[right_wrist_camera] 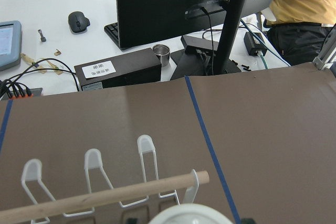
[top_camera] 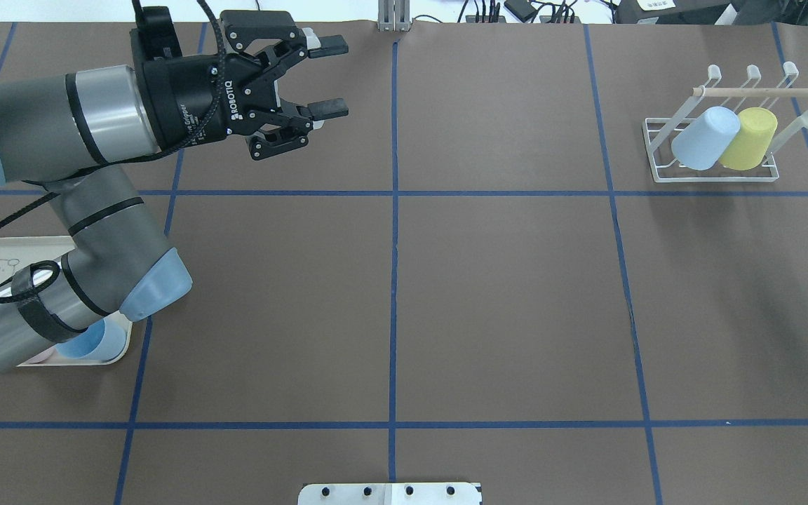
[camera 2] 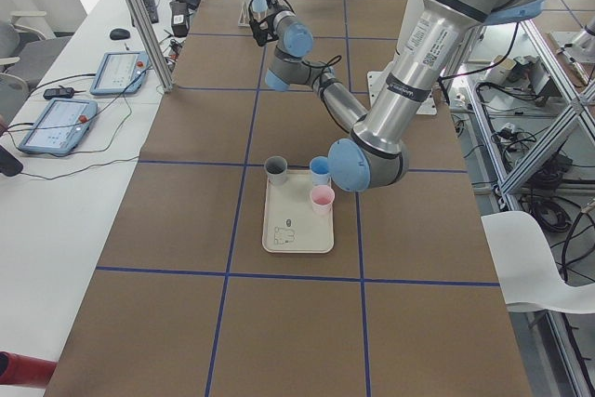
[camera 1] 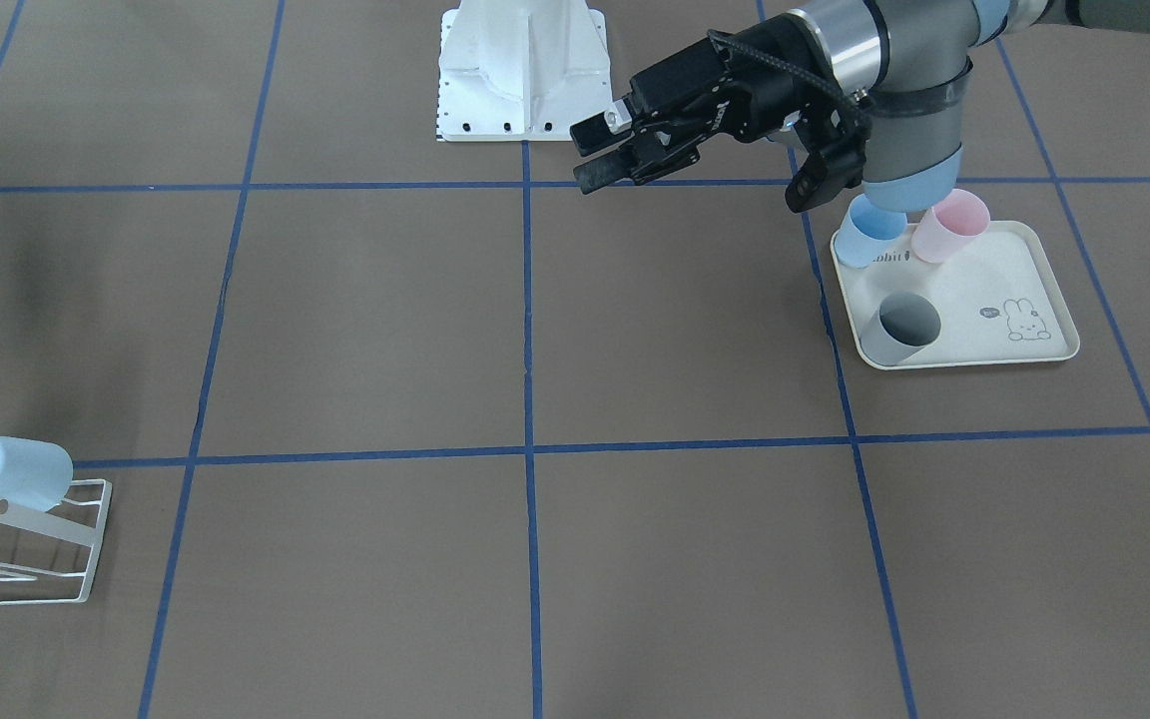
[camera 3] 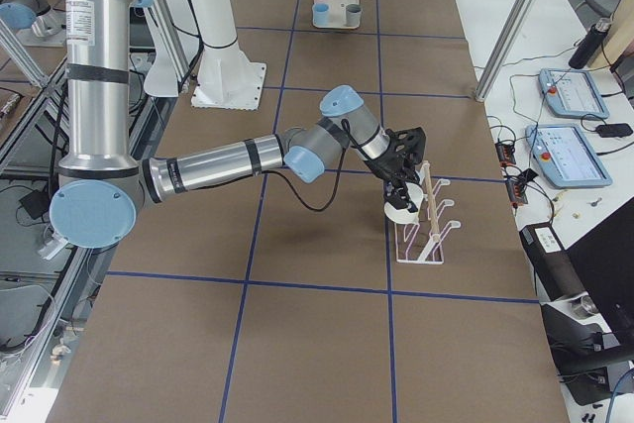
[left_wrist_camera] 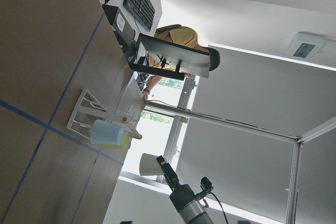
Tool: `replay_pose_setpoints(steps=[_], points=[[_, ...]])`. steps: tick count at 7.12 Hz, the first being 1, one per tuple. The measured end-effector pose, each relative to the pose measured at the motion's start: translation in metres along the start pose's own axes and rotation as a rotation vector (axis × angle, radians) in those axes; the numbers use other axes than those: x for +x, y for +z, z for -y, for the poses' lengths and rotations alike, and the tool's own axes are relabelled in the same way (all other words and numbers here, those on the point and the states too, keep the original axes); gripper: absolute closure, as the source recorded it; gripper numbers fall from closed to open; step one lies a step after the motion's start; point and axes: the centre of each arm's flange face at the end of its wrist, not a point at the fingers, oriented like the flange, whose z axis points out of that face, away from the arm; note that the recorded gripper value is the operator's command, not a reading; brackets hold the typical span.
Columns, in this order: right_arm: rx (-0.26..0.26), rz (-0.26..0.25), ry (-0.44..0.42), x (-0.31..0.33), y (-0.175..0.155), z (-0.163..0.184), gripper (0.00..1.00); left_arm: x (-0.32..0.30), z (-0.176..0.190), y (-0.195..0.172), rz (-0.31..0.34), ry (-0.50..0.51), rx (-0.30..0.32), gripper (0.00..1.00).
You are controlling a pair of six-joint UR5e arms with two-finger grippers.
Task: Transfer IKEA cup to right arm and place on rack
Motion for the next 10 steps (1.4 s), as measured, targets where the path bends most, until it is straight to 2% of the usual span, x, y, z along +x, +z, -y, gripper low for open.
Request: replay_pose_setpoints(steps=[2,6,10], points=[[-0.012,-0.001,-0.011,-0.009,0.015,0.000,1.00,0.000,0.000,0.000,0.001,0.000,-0.001,0.27],[0.011,-0.023,-0.026,-0.024,0.034,0.007,1.00,0.000,0.000,0.000,0.002,-0.001,-0.001,0.27],[0.001,-0.037,-0.032,-0.029,0.051,0.008,1.00,0.000,-0.001,0.001,0.001,-0.001,-0.002,0.27]])
